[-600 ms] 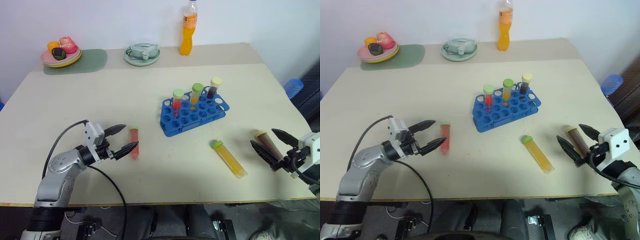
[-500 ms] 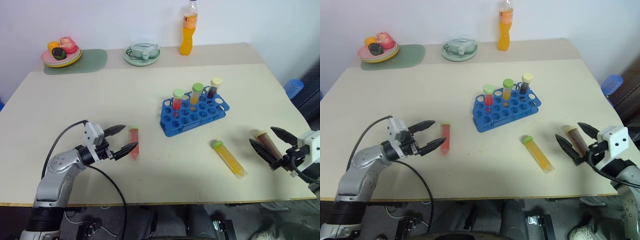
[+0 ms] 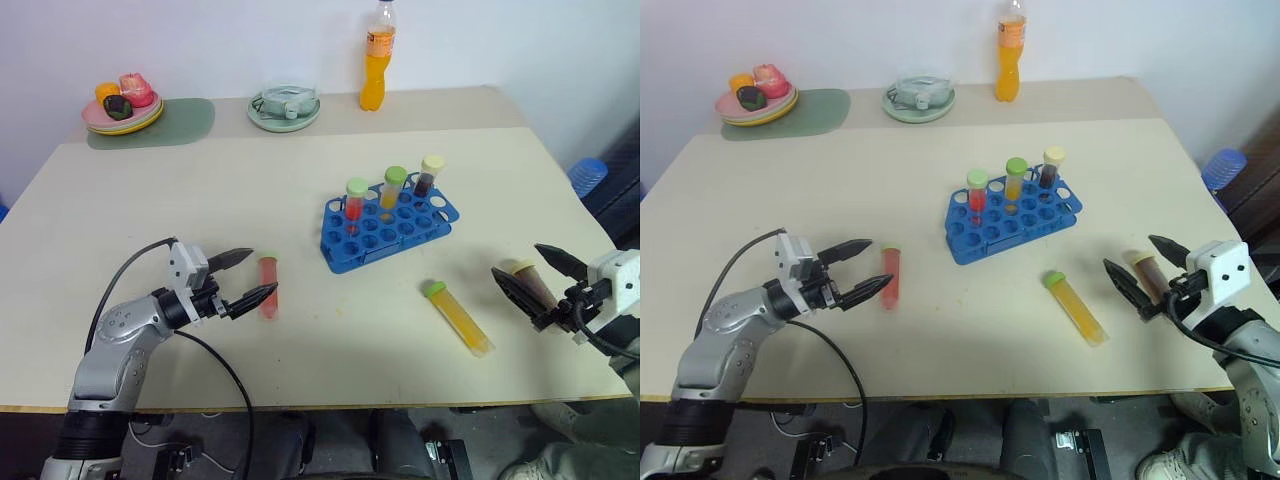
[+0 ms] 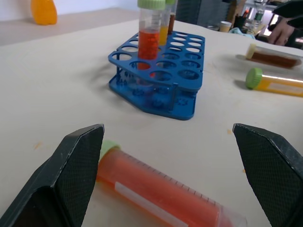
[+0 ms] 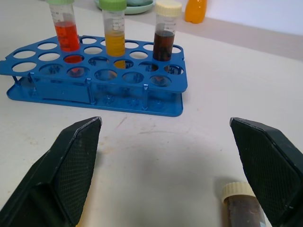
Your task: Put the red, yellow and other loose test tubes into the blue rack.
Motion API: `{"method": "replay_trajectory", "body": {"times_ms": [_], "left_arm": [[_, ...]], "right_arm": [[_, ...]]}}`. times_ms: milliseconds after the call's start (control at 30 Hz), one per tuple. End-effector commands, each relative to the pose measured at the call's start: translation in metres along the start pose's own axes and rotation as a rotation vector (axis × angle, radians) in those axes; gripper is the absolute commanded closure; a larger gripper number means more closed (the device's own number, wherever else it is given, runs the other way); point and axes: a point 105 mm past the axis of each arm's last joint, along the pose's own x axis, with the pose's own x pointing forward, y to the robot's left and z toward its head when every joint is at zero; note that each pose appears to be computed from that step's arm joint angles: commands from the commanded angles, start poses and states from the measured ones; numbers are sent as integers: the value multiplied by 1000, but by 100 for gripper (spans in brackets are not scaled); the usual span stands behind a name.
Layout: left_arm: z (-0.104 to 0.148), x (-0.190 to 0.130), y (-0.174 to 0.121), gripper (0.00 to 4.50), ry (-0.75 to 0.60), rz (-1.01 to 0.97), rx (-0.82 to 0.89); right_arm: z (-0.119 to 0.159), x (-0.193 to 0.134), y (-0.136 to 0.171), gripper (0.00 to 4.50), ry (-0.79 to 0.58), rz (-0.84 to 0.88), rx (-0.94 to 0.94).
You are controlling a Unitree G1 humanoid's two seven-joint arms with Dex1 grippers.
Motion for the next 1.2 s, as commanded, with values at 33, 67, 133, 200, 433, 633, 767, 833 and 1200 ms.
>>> {"method": "replay_trajectory", "body": {"times_ms": [33,67,133,200,433,633,767,833,1200], "left_arm": [[11,0,-1,4,-39,-50,24],[13,0,-1,4,-40,-57,25],[15,1,-3,4,-43,-84,29],[16,2,-6,4,-47,-106,32],[25,13,-20,4,-61,-231,83],[28,17,-36,4,-56,-388,67],[28,18,-40,4,-38,-463,45],[28,19,-42,4,-30,-495,46],[21,26,-56,4,29,-626,59]], "right_arm": [[16,4,7,0,-47,24,-25],[15,5,7,0,-44,22,-23],[15,6,6,0,-39,12,-18],[13,7,2,0,-21,-12,2],[-2,5,-35,0,211,-155,42],[-17,-4,-66,0,509,-193,124],[-16,-1,-76,0,581,-182,162],[-15,3,-80,0,605,-167,164],[-16,20,-84,0,718,-92,208]]}}
